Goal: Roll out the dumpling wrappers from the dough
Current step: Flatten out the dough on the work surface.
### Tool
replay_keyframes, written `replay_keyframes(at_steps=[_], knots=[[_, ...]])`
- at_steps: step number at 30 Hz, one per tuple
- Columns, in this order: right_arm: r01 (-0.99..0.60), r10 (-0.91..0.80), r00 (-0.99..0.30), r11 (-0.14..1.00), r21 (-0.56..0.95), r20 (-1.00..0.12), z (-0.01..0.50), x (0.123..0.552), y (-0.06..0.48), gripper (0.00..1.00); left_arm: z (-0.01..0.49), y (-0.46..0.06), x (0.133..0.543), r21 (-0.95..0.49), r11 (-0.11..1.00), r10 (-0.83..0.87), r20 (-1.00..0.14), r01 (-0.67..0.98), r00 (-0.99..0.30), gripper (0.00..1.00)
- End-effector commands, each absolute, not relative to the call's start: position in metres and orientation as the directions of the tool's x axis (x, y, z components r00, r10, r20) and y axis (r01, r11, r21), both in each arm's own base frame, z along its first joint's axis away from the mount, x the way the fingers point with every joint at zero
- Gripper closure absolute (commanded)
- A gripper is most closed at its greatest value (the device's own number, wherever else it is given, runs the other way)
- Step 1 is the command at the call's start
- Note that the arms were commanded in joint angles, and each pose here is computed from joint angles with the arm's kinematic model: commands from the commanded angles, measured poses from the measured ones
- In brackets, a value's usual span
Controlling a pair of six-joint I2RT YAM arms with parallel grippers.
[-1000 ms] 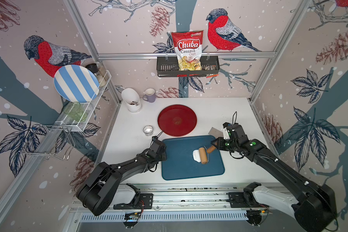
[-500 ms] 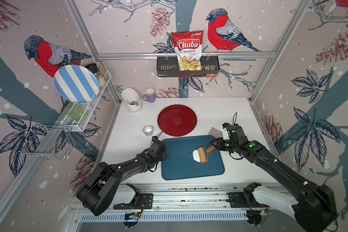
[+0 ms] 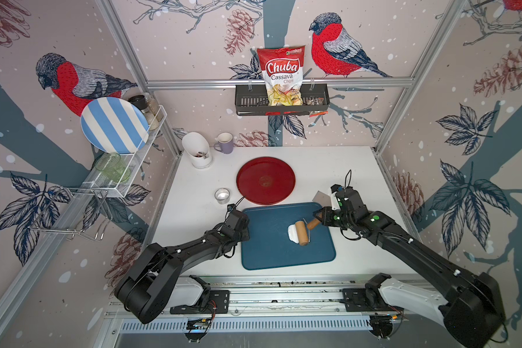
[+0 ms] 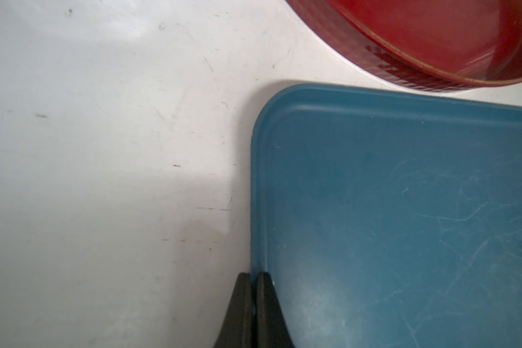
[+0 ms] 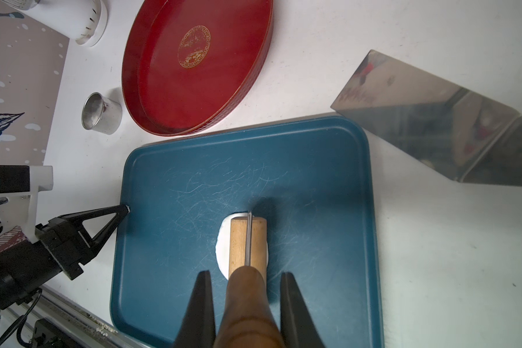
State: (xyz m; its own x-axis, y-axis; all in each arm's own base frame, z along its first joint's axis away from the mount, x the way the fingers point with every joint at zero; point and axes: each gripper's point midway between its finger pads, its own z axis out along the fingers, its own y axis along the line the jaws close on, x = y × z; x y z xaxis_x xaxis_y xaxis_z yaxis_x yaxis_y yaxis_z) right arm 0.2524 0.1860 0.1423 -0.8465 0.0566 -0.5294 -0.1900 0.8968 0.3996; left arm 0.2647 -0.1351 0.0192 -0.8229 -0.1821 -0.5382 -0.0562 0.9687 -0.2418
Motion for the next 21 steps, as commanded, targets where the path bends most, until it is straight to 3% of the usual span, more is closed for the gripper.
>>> replay_keyframes(at_steps=[1,9,14,18,21], knots=[[-0.157,0.037,-0.888,0.912,0.379,-0.458,0.13,0.237,0.18,1.0,0.014,-0.134,0.259,-0.236,0.97,-0.174,-0.513,-0.056,-0.841,1.0],[-0.161,0.187,-0.79,0.855,0.492,-0.583,0.196,0.263,0.166,1.0,0.014,-0.135,0.259,-0.239,0.97,-0.171,-0.509,-0.053,-0.843,1.0],[-0.171,0.183,-0.795,0.847,0.504,-0.578,0.198,0.268,0.168,1.0,0.015,-0.136,0.259,-0.236,0.971,-0.165,-0.505,-0.049,-0.847,0.99],[-0.18,0.165,-0.816,0.839,0.514,-0.554,0.188,0.267,0.172,1.0,0.019,-0.137,0.259,-0.242,0.969,-0.168,-0.502,-0.049,-0.848,0.69],[-0.193,0.151,-0.822,0.834,0.517,-0.55,0.183,0.264,0.174,1.0,0.024,-0.138,0.258,-0.254,0.966,-0.177,-0.5,-0.052,-0.848,0.6]])
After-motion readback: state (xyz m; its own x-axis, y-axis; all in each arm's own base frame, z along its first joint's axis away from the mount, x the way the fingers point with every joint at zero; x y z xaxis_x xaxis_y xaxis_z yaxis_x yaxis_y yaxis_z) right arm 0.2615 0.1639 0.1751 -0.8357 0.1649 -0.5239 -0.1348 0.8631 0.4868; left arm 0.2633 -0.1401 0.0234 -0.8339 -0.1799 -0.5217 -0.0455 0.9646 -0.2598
